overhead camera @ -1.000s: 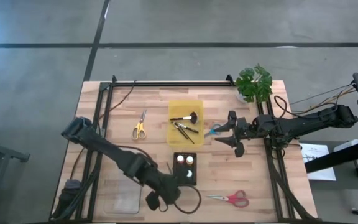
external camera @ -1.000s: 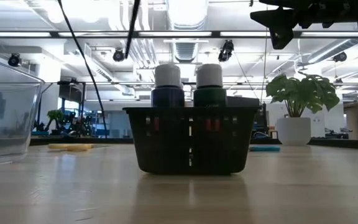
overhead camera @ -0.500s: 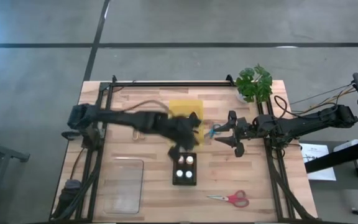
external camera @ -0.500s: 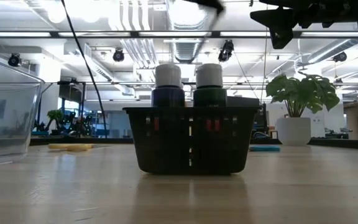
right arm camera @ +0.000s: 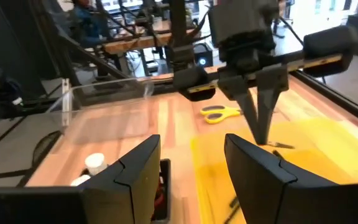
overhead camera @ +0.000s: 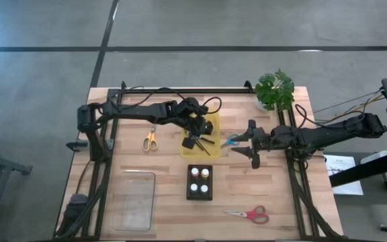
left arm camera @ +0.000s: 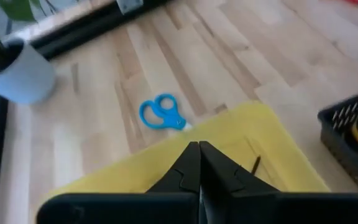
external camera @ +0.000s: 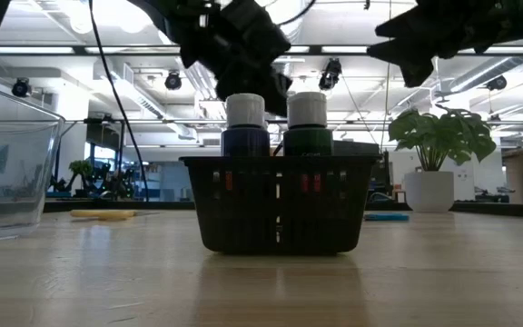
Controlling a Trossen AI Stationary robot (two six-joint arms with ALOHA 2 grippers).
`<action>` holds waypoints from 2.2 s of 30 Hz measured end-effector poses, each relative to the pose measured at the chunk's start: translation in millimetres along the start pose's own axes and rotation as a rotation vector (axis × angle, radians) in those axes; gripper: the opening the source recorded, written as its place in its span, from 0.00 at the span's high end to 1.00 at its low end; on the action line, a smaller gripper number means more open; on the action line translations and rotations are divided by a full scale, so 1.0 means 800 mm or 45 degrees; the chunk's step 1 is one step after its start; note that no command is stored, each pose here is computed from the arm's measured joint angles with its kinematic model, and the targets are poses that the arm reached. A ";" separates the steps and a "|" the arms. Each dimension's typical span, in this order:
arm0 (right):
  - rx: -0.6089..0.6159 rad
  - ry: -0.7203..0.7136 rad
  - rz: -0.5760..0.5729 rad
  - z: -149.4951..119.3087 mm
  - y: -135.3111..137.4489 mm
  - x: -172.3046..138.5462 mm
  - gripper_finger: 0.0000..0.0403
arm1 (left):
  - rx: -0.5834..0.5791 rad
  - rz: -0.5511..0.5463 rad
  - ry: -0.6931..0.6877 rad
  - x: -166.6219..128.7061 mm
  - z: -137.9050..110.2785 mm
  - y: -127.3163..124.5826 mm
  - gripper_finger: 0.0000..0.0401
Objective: Pick & Place Paint Supplies
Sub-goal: Put the silver eyeshadow brush into the yellow bin, then put the red scissors into the transparent bin
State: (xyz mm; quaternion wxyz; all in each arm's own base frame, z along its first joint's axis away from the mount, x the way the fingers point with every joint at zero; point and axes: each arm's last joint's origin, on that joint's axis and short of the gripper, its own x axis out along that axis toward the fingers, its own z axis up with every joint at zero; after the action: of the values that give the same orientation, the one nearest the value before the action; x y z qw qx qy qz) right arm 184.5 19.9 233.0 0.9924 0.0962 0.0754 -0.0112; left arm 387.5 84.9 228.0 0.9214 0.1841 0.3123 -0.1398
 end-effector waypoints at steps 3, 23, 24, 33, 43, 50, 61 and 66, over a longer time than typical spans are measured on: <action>0.007 0.015 -0.013 -0.006 -0.002 0.000 0.56 | 0.004 0.004 0.007 0.001 -0.006 0.000 0.92; 0.294 0.277 0.056 -0.042 0.012 -0.006 0.56 | 0.429 -0.186 -0.368 -0.049 0.092 -0.092 0.70; 0.319 0.300 0.083 -0.045 0.018 -0.007 0.56 | 0.467 -0.199 -0.399 -0.058 0.101 -0.103 0.70; 0.618 0.530 0.236 -0.072 0.089 -0.016 0.56 | 0.623 -0.258 -0.324 -0.092 0.130 -0.187 0.70; 0.352 0.790 0.009 -0.040 0.196 -0.005 0.56 | 0.605 -0.156 -0.219 -0.086 0.127 -0.218 0.70; 0.086 1.109 -0.370 -0.035 0.243 0.015 0.56 | 0.569 -0.077 -0.191 -0.087 0.128 -0.215 0.70; 0.109 1.396 -0.418 -0.067 0.281 0.044 0.55 | 0.570 -0.070 -0.183 -0.087 0.128 -0.215 0.70; 0.171 1.384 -0.400 -0.063 0.293 0.037 0.47 | 0.570 -0.047 -0.167 -0.087 0.127 -0.214 0.70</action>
State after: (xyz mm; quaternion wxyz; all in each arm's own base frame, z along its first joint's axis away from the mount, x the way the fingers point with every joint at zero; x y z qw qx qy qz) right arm 214.7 259.2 224.1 0.7890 0.1388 0.5879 -0.1123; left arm 323.8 -101.6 303.3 0.8732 0.3687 0.2163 -0.2341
